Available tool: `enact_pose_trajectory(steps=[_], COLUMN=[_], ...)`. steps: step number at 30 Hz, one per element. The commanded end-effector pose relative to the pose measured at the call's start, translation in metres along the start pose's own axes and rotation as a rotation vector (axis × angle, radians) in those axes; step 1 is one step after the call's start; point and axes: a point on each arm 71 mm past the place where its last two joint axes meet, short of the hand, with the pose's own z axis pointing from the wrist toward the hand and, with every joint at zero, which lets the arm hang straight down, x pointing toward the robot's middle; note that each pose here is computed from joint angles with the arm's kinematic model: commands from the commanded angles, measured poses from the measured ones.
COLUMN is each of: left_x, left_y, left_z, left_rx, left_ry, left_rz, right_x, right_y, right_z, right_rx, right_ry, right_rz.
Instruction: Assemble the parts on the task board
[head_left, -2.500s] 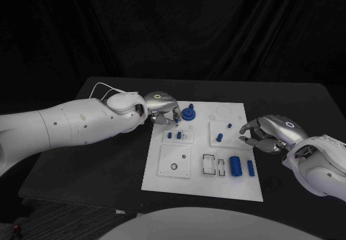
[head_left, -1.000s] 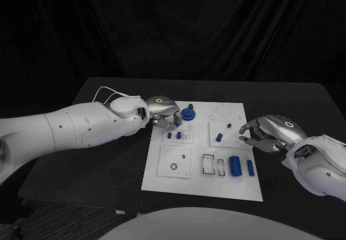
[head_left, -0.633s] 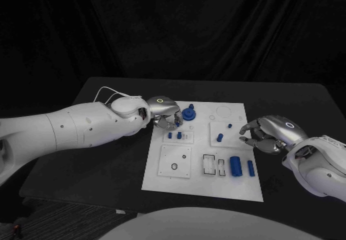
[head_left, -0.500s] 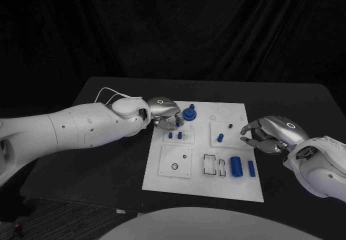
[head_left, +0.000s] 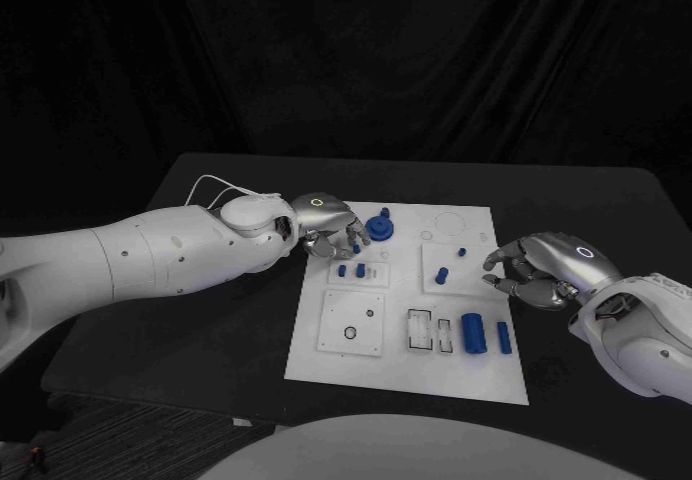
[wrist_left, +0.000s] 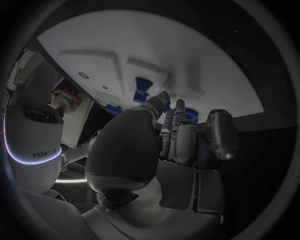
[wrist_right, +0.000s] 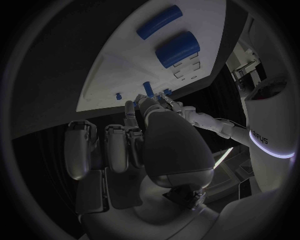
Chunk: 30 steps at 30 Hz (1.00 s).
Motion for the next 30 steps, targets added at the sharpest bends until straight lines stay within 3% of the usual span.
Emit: enact_pose_trajectory(steps=[1,6,10,13,17,20,23,27,30], left_x=[-0.0017,-0.0035,-0.0052,-0.0072,-0.0128,-0.0178,-0.0226,-0.0288,-0.0321], left_y=[0.0007,0.0063,0.0166,0.0249,0.0406,0.0511,0.0568,0.0599,0.0607], left_z=[-0.0005,-0.0045,-0.0138,-0.0233,-0.0456,-0.0636,-0.0776,-0.0911,-0.0959], left_rx=[-0.001,-0.015,-0.041,-0.062,-0.095,-0.107,-0.101,-0.082,-0.061], left_ry=[-0.030,-0.060,-0.087,-0.108,-0.166,-0.229,-0.293,-0.358,-0.388], left_rz=[0.008,0.020,0.033,0.037,-0.022,-0.111,-0.222,-0.428,-0.615], right_x=[0.001,0.001,-0.001,-0.002,-0.010,-0.023,-0.037,-0.055,-0.064], right_y=[0.000,0.000,-0.001,-0.001,0.000,-0.003,-0.006,-0.005,-0.004], right_z=[-0.001,-0.002,-0.003,-0.005,-0.006,-0.002,0.002,0.010,0.017], right_rx=[0.008,0.008,0.010,0.009,-0.002,-0.005,-0.010,-0.045,-0.076], right_ry=[0.004,0.002,-0.005,-0.014,-0.057,-0.099,-0.134,-0.181,-0.198], right_rz=[-0.001,-0.001,0.002,0.005,0.010,-0.002,-0.018,-0.040,-0.061])
